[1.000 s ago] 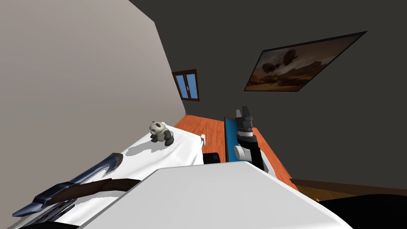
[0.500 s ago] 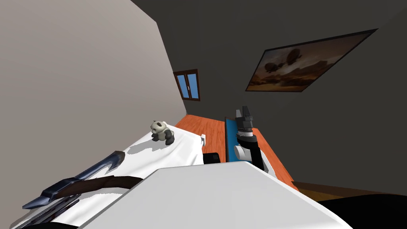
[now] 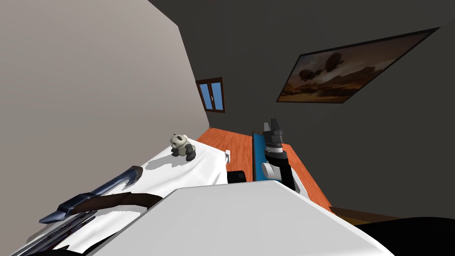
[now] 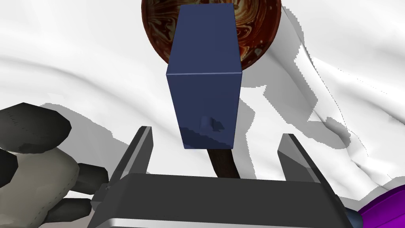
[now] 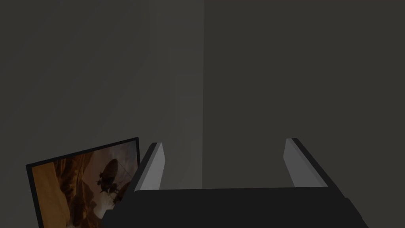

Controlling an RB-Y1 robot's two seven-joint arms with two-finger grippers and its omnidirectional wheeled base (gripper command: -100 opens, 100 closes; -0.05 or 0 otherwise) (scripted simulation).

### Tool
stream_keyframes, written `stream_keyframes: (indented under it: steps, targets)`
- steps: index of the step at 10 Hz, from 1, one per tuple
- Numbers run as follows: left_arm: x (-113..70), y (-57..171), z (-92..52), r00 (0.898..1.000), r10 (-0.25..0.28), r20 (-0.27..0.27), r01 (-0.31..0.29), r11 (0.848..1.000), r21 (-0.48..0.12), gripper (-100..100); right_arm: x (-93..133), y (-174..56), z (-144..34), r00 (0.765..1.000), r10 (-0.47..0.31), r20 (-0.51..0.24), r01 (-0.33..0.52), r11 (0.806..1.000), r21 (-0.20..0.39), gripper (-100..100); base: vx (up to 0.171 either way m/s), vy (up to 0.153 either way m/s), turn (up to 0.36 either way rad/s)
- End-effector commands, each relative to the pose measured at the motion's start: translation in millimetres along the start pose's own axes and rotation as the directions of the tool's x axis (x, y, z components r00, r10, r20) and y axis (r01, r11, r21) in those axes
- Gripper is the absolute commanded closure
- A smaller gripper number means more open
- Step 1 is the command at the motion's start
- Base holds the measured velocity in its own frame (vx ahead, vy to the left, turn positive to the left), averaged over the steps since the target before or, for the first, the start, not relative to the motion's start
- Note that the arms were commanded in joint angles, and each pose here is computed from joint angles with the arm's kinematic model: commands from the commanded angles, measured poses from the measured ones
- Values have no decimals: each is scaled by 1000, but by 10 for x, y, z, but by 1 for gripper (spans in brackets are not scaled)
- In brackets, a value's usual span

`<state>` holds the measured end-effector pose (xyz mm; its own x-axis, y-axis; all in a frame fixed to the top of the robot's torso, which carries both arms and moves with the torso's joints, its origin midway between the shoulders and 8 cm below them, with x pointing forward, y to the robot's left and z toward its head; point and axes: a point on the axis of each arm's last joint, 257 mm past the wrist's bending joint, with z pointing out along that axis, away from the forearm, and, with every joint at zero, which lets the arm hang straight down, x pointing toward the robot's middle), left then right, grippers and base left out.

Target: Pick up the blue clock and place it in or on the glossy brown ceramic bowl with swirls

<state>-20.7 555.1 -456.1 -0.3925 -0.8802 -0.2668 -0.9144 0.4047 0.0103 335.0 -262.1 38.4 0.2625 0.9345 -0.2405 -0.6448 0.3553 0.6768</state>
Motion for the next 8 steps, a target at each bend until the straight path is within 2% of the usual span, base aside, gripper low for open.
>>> stream_keyframes:
  steps: [1, 2, 3, 8]
  targets:
    - [-44, -48, -76, 1000, 9, -4, -9, 1000, 3, -100, 0, 0, 0, 1000, 0, 0, 0, 1000, 0, 0, -2, -9, 47]
    - [-30, -27, -44, 1000, 6, -2, -6, 1000, 2, -100, 0, 0, 0, 1000, 0, 0, 0, 1000, 0, 0, 0, 0, 0]
    - [-33, -31, -49, 1000, 6, -3, -6, 1000, 2, 0, 0, 0, 0, 1000, 0, 0, 0, 1000, 0, 0, 0, 0, 0]
    - [-32, -31, -48, 1000, 6, -3, -6, 1000, 2, 0, 0, 0, 0, 1000, 0, 0, 0, 1000, 0, 0, 0, 0, 0]
